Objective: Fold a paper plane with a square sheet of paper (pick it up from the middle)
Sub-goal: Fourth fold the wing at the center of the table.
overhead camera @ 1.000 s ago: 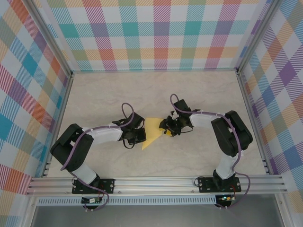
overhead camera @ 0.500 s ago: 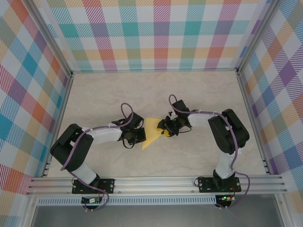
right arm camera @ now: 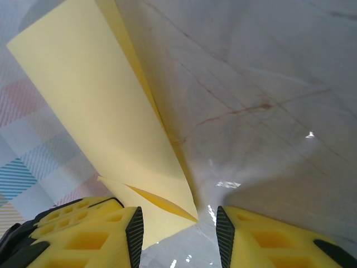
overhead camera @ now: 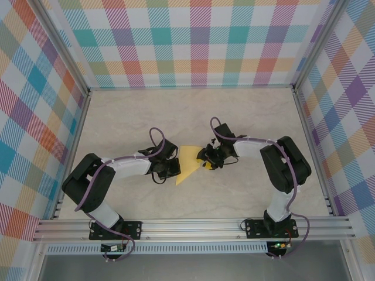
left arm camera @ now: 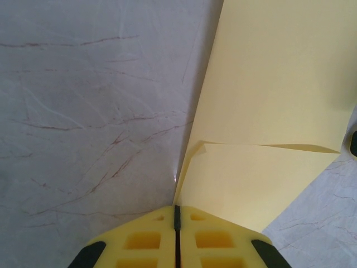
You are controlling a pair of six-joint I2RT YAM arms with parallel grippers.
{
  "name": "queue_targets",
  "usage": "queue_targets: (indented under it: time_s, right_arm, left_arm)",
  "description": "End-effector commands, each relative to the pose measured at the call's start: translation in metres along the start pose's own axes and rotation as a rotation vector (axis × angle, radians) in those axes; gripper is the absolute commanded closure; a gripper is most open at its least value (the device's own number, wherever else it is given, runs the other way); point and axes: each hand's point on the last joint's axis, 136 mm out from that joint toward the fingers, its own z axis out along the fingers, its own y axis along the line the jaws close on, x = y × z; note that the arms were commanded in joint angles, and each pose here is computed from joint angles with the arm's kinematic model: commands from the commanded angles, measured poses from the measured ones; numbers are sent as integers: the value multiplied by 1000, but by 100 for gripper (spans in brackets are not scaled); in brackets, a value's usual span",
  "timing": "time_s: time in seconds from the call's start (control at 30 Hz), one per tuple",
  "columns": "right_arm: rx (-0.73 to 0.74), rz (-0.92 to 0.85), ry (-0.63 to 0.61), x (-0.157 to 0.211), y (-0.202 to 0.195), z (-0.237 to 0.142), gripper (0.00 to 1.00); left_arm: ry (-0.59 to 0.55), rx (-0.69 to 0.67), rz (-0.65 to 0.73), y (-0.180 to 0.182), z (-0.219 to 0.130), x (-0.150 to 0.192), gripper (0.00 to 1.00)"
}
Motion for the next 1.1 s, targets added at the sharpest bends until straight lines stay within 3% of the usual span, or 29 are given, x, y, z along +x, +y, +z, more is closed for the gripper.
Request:
queue_targets:
  time_s: [0.0, 0.3, 0.83, 1.07]
  right_arm:
    - [-5, 11, 18, 8, -1, 1, 58]
    - [-38, 3, 77, 9, 14, 16, 60]
    - [-86, -116, 13, 0, 39, -2, 60]
    - [-140, -203, 36, -6, 52, -2, 60]
  left_arm:
    - [26, -76, -43, 27, 9, 11, 93]
    - [24, -77, -50, 29, 8, 12, 93]
    - [17, -71, -14, 26, 2, 10, 92]
    - [-33, -61, 52, 14, -18, -3, 85]
